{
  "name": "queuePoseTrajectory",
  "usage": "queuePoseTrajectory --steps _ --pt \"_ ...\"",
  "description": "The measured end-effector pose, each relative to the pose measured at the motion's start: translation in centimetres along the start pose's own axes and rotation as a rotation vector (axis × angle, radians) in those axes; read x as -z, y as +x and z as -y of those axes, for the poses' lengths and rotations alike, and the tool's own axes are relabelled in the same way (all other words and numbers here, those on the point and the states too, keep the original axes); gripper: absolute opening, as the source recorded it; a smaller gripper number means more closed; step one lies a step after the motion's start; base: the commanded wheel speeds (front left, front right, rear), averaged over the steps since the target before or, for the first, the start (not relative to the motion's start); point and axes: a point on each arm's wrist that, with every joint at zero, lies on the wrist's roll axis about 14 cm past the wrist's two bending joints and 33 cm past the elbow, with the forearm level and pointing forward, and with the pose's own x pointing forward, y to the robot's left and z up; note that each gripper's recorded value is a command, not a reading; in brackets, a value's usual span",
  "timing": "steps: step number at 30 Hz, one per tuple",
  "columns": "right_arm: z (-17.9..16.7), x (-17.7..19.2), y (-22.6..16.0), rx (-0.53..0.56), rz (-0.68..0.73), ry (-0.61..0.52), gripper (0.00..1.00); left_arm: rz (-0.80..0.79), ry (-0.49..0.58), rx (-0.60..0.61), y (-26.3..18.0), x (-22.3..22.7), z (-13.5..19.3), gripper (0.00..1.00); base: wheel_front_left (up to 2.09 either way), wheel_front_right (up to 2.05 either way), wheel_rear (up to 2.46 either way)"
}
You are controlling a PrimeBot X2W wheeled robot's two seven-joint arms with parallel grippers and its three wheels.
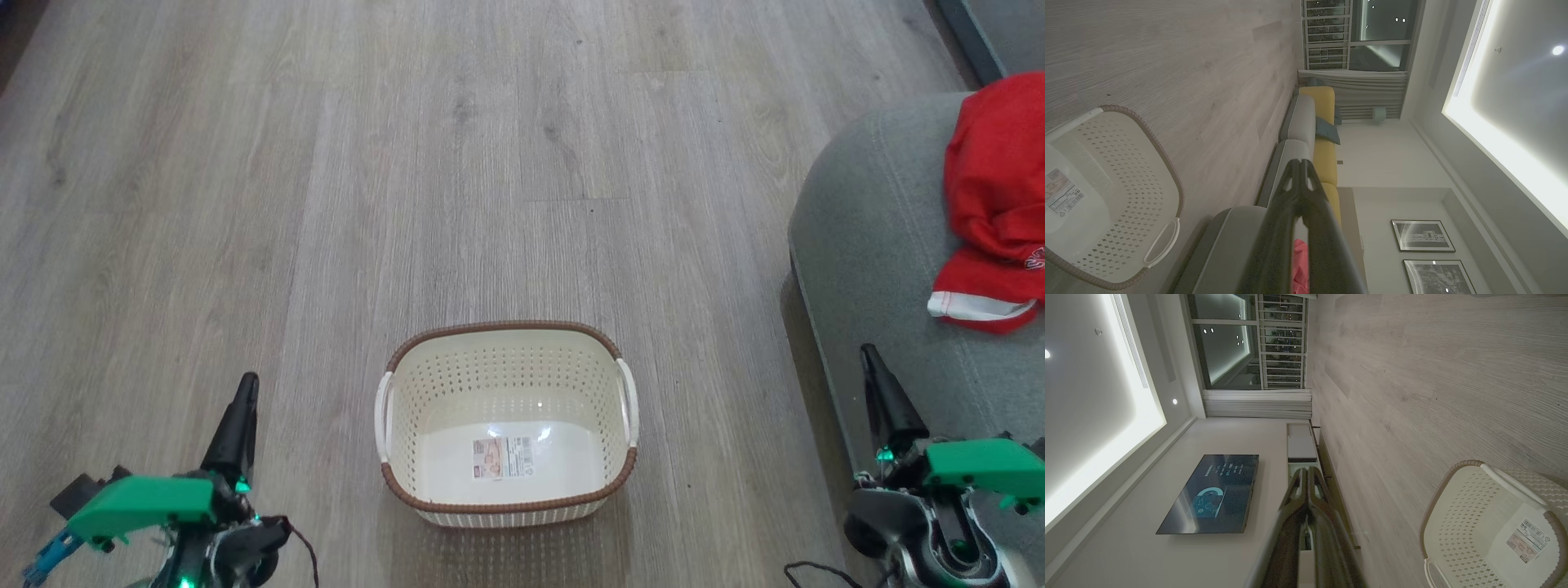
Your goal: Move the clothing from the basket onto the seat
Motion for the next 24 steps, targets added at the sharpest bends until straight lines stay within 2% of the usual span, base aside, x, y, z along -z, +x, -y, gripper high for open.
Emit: queuePoseTrajectory --steps 24 --pt "0.0 0.0 0.0 0.0 0.0 0.0 0.0 0.0 0.0 0.0 0.0 0.0 0.0 0.0 0.0 0.0 0.0"
